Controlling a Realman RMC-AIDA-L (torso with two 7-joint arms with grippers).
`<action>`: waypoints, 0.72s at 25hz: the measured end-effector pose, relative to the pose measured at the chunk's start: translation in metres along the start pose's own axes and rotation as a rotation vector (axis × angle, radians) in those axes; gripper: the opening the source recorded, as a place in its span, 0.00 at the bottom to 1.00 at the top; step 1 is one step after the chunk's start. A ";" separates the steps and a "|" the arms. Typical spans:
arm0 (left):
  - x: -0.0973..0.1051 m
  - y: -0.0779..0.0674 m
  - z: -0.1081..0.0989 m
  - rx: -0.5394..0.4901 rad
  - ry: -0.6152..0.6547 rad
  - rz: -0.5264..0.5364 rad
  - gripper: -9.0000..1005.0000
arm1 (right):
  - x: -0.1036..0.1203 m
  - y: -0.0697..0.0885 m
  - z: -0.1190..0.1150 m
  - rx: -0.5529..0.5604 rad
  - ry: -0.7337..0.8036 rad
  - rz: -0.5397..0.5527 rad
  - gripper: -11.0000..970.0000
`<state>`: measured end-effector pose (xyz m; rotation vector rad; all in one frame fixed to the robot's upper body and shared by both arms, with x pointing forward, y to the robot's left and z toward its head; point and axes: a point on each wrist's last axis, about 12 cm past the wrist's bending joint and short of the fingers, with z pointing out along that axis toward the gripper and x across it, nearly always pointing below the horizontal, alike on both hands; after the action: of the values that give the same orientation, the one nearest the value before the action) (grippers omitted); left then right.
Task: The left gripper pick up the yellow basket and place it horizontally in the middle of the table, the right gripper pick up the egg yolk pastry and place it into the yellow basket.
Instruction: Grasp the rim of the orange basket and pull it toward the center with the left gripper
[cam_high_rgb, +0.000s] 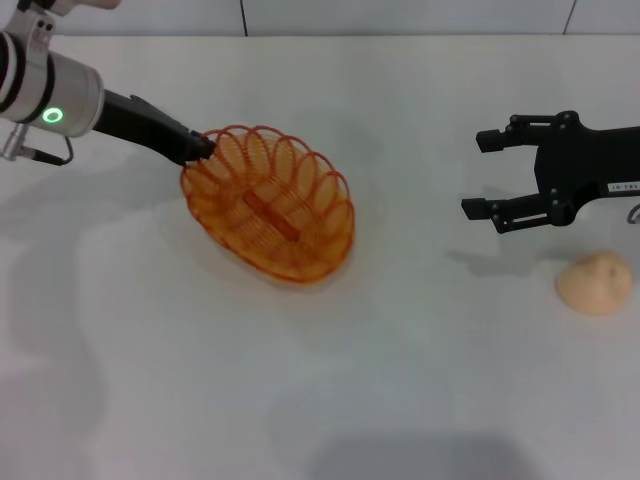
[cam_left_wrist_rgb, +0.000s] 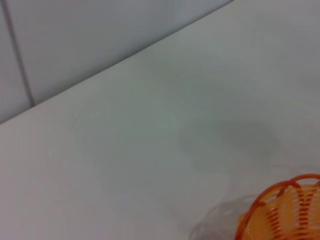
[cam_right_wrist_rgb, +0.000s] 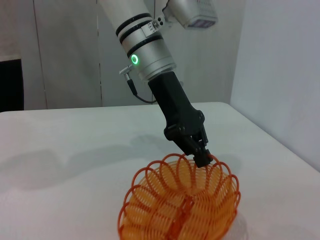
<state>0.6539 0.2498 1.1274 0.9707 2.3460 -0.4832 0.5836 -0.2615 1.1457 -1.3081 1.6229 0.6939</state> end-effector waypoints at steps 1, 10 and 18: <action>-0.002 -0.003 -0.001 0.012 -0.004 -0.002 0.09 | 0.000 0.000 0.000 0.000 0.000 0.000 0.86; -0.013 -0.024 -0.018 0.121 -0.072 -0.090 0.07 | 0.000 -0.001 -0.003 0.009 -0.001 -0.005 0.86; -0.016 -0.028 -0.036 0.210 -0.147 -0.295 0.06 | -0.002 -0.002 -0.013 0.039 0.008 -0.037 0.86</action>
<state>0.6304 0.2409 1.1689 0.6522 2.3461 -0.9009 0.5811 -0.2723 1.1535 -1.3110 1.6067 0.6321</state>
